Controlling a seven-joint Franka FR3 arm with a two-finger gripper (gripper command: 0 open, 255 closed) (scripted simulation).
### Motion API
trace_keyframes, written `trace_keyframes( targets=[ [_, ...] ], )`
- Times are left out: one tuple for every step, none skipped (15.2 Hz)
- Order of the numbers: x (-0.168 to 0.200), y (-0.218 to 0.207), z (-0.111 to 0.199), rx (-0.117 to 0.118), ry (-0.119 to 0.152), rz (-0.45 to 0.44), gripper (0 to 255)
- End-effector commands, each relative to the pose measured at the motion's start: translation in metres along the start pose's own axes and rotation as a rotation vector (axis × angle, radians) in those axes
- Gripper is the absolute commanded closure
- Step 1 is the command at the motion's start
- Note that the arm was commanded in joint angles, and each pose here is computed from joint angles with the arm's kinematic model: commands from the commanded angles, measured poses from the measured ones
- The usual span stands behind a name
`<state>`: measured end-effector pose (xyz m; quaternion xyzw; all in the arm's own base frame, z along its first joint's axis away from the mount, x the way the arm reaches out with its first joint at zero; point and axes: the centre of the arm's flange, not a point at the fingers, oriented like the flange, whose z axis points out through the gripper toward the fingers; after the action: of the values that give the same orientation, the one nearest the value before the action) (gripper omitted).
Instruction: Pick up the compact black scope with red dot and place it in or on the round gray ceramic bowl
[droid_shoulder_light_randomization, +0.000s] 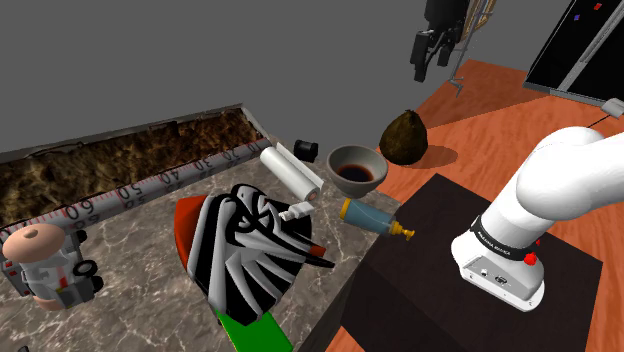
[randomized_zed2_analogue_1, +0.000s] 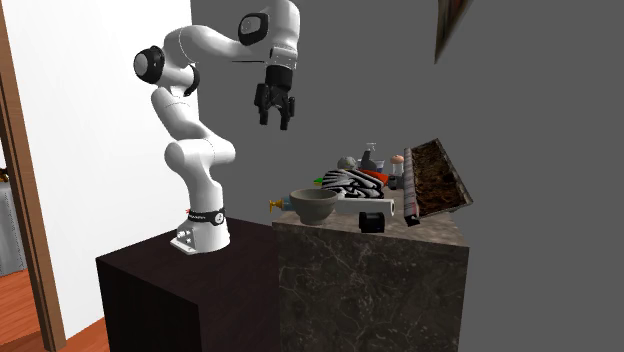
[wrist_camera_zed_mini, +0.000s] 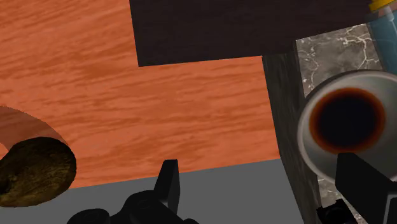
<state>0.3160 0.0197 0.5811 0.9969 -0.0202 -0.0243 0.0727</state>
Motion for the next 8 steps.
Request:
trace_keyframes(
  targets=[
    [0.0, 0.0, 0.0, 0.0, 0.0, 0.0, 0],
    [0.009, -0.005, 0.008, 0.004, 0.001, -0.009, 0],
    [0.018, -0.009, 0.016, 0.008, 0.003, -0.018, 0],
    [0.027, -0.014, 0.024, 0.012, 0.004, -0.027, 0],
    [0.036, -0.019, 0.032, 0.016, 0.006, -0.036, 0],
    [0.045, -0.024, 0.039, 0.02, 0.007, -0.044, 0],
    [0.053, -0.029, 0.047, 0.024, 0.008, -0.053, 0],
    [0.062, -0.034, 0.055, 0.028, 0.01, -0.062, 0]
  ],
)
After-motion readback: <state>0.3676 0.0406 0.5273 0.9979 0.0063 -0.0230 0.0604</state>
